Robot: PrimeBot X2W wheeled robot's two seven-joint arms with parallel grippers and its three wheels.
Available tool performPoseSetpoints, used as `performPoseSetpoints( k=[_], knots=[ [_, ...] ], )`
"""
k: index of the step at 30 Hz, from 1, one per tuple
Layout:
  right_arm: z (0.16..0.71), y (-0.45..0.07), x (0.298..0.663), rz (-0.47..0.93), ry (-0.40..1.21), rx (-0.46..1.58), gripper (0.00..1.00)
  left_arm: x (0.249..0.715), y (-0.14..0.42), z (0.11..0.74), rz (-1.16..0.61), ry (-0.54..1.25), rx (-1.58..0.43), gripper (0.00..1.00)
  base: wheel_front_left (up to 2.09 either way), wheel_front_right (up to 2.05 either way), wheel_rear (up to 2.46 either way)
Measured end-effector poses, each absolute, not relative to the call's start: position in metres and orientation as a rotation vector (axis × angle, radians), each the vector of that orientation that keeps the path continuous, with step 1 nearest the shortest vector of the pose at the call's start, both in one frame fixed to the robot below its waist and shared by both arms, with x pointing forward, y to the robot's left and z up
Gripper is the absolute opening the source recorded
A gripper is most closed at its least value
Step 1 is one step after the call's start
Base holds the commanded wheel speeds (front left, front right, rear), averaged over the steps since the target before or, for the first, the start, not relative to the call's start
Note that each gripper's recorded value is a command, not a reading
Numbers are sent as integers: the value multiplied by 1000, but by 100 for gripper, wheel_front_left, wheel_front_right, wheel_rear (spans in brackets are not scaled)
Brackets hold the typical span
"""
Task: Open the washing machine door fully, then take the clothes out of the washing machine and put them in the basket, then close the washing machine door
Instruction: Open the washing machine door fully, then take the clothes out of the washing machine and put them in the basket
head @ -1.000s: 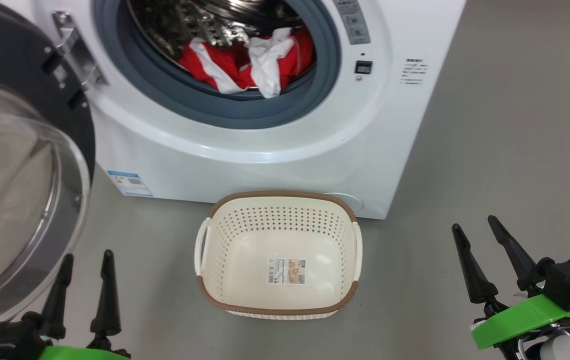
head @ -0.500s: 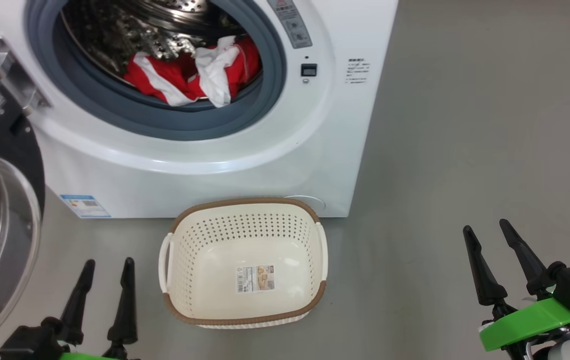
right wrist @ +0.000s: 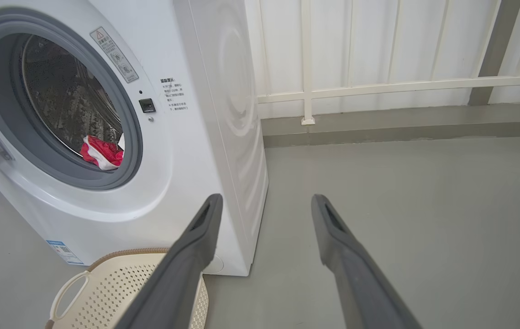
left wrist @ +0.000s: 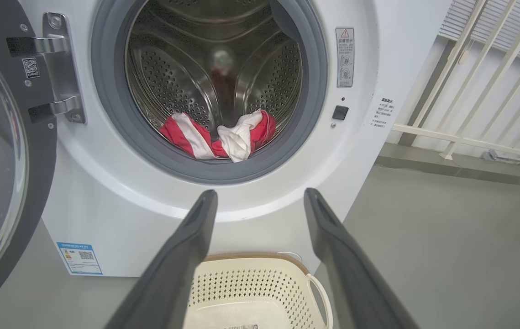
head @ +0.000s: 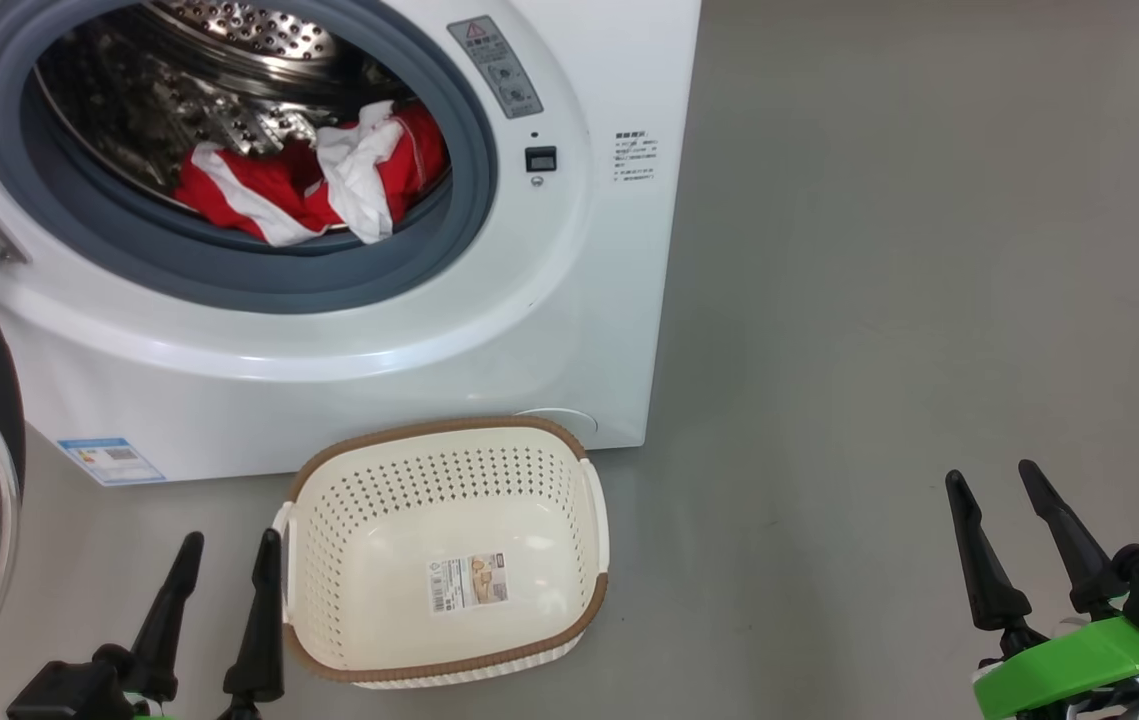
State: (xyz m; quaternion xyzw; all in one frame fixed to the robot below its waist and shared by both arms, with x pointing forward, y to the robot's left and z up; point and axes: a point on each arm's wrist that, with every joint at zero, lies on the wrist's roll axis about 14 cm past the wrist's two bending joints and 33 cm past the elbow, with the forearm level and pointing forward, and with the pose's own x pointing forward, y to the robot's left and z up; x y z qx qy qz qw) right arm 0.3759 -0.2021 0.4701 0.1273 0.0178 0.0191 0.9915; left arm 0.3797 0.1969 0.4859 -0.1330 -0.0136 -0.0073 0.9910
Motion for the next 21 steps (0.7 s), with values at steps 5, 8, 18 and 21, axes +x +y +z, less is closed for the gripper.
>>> performPoseSetpoints(
  k=[5, 8, 18, 21],
  knots=[
    [474, -208, 372, 20, 23, 254, 100, 381, 191, 488, -32, -33, -284, 100, 0, 0, 0],
    [472, -213, 370, 5, 26, 253, 100, 381, 190, 489, -36, -34, -284, 100, 0, 0, 0],
    [472, -214, 369, 3, 26, 254, 100, 381, 193, 490, -27, -37, -283, 100, 0, 0, 0],
    [472, -214, 368, 2, 26, 253, 100, 381, 194, 489, -25, -36, -283, 100, 0, 0, 0]
  ],
)
